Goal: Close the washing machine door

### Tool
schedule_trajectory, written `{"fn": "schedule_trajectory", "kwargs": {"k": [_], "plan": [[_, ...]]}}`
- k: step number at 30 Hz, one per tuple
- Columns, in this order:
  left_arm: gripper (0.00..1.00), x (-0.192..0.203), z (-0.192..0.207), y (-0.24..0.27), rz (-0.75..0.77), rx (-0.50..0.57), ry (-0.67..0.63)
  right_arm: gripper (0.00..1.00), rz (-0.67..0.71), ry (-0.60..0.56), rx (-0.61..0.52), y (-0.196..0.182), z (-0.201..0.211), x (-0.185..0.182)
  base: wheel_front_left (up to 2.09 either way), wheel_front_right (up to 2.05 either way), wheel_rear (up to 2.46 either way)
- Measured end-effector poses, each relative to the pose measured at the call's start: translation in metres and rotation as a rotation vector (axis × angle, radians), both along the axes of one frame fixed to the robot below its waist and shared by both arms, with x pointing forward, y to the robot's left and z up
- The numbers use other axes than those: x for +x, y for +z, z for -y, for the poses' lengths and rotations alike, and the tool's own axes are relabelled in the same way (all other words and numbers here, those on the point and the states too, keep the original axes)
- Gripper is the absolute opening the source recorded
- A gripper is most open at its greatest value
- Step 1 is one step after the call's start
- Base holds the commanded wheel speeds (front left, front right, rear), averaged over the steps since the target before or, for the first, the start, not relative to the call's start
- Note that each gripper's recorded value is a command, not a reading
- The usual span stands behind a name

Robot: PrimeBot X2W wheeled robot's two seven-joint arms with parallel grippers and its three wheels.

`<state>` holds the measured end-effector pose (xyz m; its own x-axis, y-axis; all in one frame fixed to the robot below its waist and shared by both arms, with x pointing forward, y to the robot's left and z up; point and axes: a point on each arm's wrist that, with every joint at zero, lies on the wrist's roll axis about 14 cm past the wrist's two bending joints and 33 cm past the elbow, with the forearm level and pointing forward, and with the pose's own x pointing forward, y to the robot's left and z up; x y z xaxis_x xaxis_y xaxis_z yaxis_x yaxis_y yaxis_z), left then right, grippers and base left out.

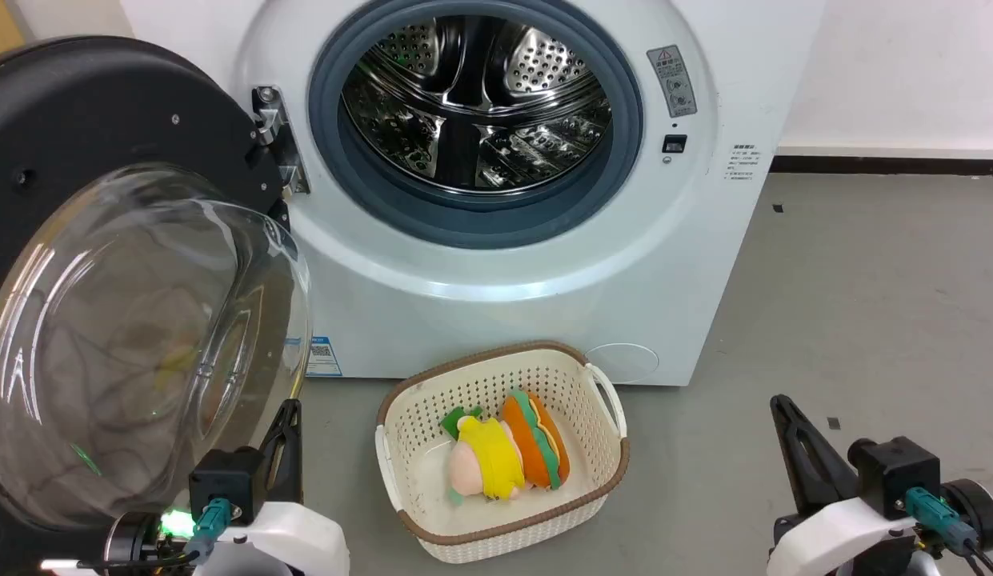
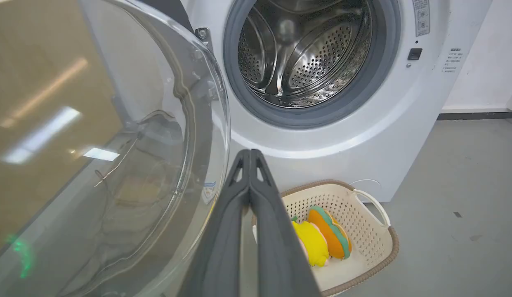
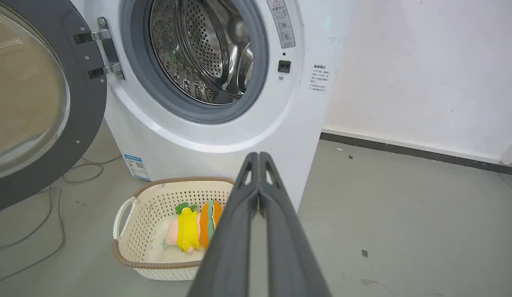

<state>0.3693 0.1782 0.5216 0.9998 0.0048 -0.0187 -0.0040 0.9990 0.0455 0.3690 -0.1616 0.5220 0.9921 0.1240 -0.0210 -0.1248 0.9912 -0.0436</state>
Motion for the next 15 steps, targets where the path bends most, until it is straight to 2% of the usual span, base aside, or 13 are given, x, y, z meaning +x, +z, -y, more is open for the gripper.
{"fn": "schedule_trajectory", "kwargs": {"k": [15], "plan": [[0.00,0.0000,0.0001,0.0000,0.000,0.000,0.000,0.00,0.000,0.000,0.000,0.0000,0.0001,0.0000,0.00,0.00,0.00]]}}
